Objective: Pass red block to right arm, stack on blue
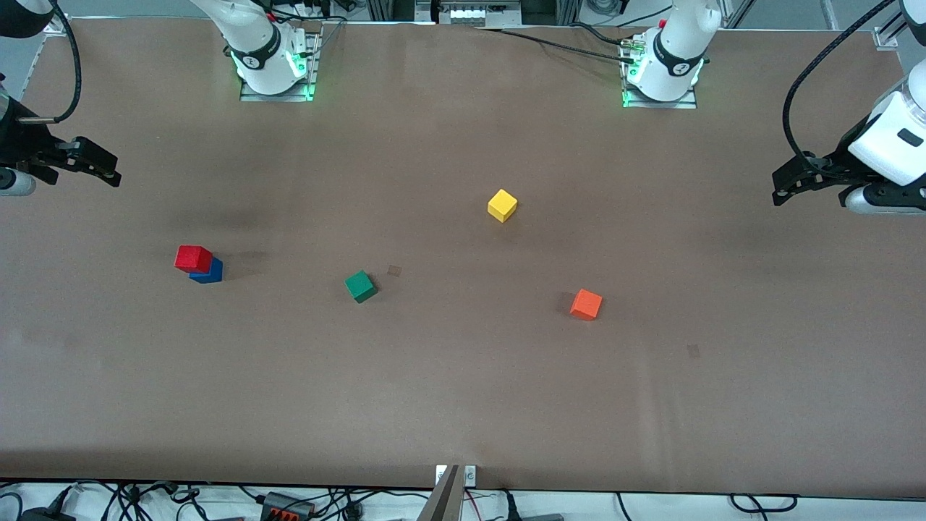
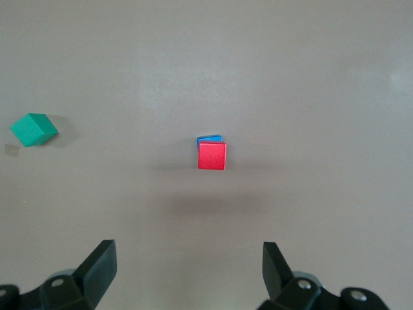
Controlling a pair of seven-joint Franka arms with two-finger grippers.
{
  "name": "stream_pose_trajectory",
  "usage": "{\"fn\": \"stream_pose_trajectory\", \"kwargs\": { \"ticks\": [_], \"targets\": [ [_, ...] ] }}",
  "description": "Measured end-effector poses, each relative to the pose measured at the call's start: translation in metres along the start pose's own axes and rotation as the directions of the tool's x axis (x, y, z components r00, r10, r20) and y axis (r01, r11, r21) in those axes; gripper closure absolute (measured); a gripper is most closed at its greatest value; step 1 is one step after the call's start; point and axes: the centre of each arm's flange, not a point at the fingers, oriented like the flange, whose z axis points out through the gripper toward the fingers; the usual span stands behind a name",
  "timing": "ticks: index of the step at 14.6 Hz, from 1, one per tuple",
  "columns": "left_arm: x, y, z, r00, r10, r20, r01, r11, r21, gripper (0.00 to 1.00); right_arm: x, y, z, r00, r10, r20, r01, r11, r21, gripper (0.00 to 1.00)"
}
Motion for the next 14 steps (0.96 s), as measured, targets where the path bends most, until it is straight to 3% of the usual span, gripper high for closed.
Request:
{"fn": "stream_pose_trajectory", "kwargs": {
  "ticks": [14],
  "targets": [
    [0.0009, 0.0007, 0.0008, 1.0, 0.001, 0.001, -0.001, 1.0, -0.001, 0.0, -0.0018, -0.003, -0.0046, 1.0, -0.005, -0.009, 0.005, 1.0, 0.0, 0.0]
  ]
}}
